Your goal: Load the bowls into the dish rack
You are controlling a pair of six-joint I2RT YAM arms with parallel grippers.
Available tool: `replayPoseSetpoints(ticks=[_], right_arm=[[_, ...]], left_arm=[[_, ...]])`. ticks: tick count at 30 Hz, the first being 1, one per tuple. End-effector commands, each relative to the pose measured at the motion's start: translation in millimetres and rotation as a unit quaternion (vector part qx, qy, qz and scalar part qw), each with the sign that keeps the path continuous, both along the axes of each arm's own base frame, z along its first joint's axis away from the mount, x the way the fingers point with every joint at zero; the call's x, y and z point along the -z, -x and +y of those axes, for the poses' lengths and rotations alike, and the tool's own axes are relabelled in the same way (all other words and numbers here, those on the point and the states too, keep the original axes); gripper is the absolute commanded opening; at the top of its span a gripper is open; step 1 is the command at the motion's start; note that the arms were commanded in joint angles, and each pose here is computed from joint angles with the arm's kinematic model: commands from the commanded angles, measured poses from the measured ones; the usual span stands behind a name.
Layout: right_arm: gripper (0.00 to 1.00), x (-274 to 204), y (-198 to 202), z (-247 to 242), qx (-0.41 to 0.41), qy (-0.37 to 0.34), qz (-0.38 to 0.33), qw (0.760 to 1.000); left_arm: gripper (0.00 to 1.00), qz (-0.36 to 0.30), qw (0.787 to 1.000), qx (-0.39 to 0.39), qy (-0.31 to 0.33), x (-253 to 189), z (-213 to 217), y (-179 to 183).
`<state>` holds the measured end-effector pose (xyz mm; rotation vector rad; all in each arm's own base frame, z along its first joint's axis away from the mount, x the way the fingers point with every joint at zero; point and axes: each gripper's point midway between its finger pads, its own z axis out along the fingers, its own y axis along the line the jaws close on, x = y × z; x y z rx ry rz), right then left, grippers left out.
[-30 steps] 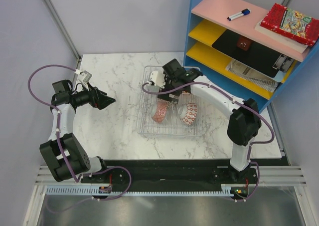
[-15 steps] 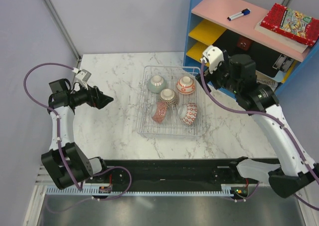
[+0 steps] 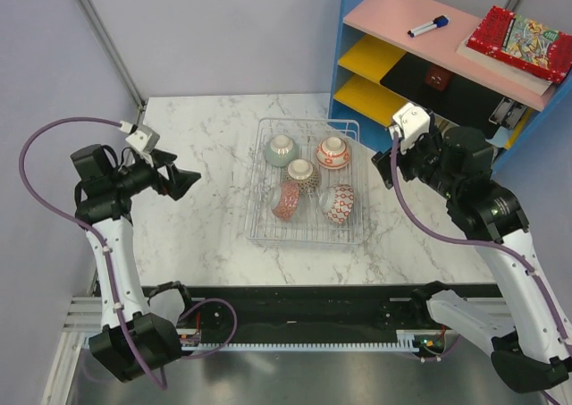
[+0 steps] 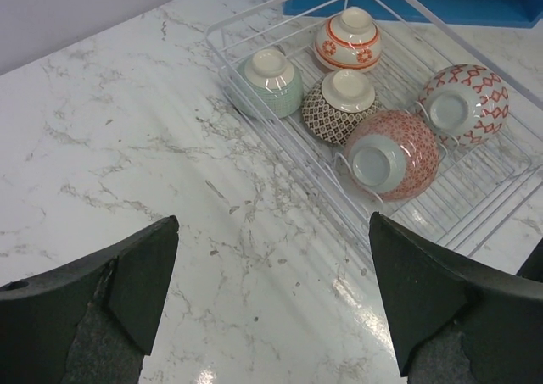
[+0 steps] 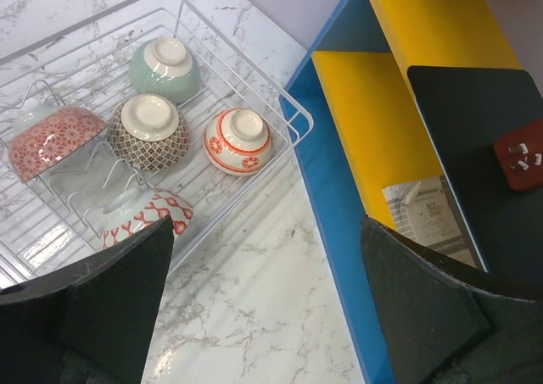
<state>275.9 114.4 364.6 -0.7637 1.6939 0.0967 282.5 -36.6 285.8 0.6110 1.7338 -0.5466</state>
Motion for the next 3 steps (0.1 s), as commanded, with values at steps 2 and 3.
replayPoseSetpoints(ticks=[2, 3], right_arm=[[0.97, -6.0, -0.5, 7.3, -0.014, -0.020, -0.001, 1.000], [0.97, -5.9, -1.1, 7.3, -0.013, -0.020, -0.002, 1.000]], left_arm=[[1.00, -0.010, 1.000, 0.011, 0.002, -12.3, -3.5, 4.1], [1.00, -0.011, 1.000, 0.010, 0.002, -12.3, -3.2, 3.8]])
